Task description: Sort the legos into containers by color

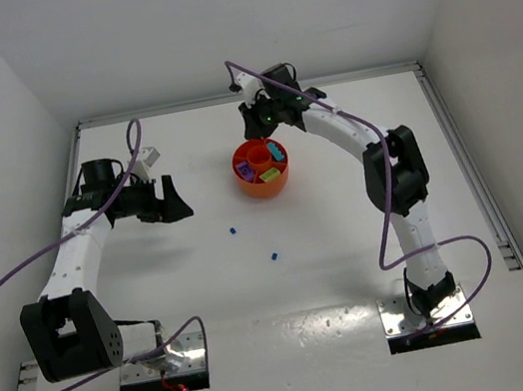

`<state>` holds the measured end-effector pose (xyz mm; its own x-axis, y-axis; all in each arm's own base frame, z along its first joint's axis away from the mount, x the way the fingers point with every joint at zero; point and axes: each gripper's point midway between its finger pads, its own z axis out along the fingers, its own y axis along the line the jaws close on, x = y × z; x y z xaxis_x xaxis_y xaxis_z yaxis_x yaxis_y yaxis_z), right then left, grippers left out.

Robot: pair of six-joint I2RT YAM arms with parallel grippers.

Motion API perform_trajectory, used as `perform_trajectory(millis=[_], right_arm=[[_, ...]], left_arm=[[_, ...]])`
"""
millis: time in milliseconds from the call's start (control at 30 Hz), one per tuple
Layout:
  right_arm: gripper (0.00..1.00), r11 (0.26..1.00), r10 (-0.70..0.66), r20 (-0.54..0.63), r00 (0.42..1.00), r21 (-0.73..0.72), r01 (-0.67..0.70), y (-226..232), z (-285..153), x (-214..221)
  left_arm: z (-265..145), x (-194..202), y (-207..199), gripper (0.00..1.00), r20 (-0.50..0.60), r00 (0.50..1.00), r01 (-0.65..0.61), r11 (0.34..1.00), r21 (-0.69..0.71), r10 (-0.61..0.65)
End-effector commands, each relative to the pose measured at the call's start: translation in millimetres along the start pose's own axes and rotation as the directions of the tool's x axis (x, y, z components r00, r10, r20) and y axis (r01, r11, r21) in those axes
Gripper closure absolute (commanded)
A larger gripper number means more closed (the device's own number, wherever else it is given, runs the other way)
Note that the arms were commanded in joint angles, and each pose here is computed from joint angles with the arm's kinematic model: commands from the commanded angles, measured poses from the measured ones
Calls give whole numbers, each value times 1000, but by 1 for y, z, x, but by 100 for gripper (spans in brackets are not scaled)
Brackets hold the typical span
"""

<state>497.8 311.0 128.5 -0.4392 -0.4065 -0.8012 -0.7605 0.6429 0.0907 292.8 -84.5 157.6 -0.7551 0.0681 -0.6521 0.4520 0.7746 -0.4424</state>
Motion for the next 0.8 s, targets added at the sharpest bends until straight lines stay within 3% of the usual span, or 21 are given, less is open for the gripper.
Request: perform_trajectory(millis=[0,233,567,700,767], right_arm=[[91,1000,-3,61,998,-18,4,1,-3,-23],[77,1000,0,55,999,-28,1,3,-3,-22],[69,1000,4,46,999,-30,-2,3,-2,-18],[72,999,4,48,999,-39,-2,5,-2,-18],[90,999,4,48,999,-39,-2,5,-2,-18]], left_arm=[[-4,-16,2,13,44,999,-19,1000,-1,19],[-2,-15,3,13,38,999,-12,1000,1,12],[-2,-17,2,13,39,999,-13,1000,10,12],[0,-16,4,13,33,999,-6,1000,11,6],[0,-16,4,13,33,999,-6,1000,11,6]])
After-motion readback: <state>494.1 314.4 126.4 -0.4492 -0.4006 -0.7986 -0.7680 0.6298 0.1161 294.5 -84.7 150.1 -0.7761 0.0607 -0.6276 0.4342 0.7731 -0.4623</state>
